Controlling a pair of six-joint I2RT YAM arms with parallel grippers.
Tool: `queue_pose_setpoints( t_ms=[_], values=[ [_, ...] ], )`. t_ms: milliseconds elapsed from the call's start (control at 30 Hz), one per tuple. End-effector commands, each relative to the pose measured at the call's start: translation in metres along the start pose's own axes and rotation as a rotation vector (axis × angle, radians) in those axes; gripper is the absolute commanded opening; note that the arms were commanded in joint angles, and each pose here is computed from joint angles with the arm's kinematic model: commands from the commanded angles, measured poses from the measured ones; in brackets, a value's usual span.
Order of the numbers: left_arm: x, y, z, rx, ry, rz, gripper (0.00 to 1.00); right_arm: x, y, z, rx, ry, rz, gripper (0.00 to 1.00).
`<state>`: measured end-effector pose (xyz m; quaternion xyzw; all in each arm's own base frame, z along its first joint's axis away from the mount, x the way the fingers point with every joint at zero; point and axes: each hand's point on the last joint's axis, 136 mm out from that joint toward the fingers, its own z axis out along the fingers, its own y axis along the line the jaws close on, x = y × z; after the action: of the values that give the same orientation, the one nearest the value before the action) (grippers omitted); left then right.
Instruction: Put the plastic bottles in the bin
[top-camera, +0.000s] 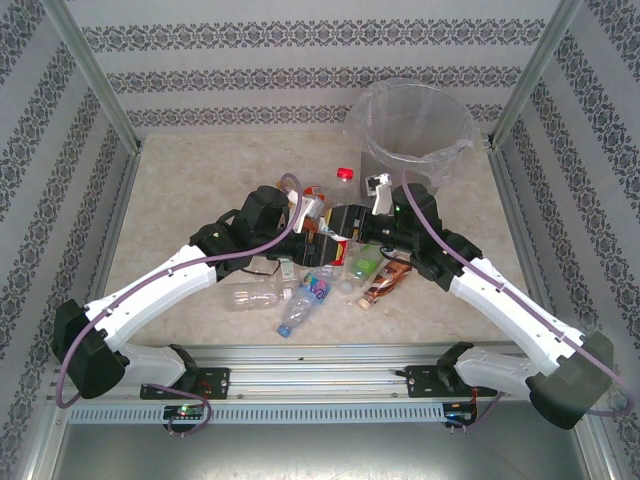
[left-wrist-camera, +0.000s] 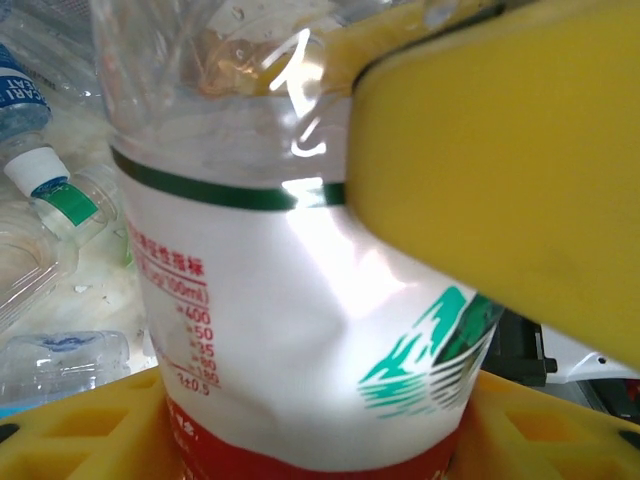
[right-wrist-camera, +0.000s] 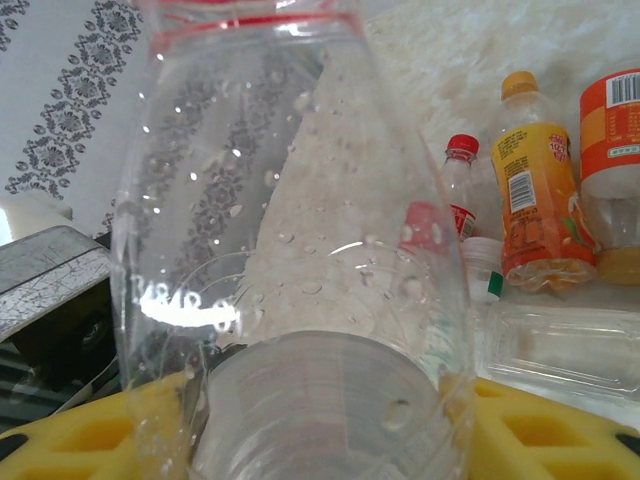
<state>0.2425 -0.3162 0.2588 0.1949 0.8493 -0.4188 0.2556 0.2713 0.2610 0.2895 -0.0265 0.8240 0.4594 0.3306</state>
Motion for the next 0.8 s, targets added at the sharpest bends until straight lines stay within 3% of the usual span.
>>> queue_pose_setpoints(
  t_ms=[0, 200, 500, 767],
  values=[
    [-0.015, -0.018, -0.002, 0.044, -0.065, 0.037, 0.69, -0.019, 0.020, -0.018, -0.043, -0.060, -0.035, 0.57],
    [-0.032, -0.025, -0.015, 0.040, -0.153, 0.067, 1.00, -0.035, 0.016, -0.042, -0.012, -0.096, -0.057, 0.57],
    [-0.049, -0.048, -0.048, 0.121, -0.323, 0.134, 1.00, -0.083, 0.002, -0.097, 0.178, -0.200, -0.184, 0.58],
    [-0.053, -0.056, -0.074, 0.145, -0.437, 0.173, 1.00, -0.151, -0.001, -0.140, 0.378, -0.354, -0.309, 0.58]
  ],
)
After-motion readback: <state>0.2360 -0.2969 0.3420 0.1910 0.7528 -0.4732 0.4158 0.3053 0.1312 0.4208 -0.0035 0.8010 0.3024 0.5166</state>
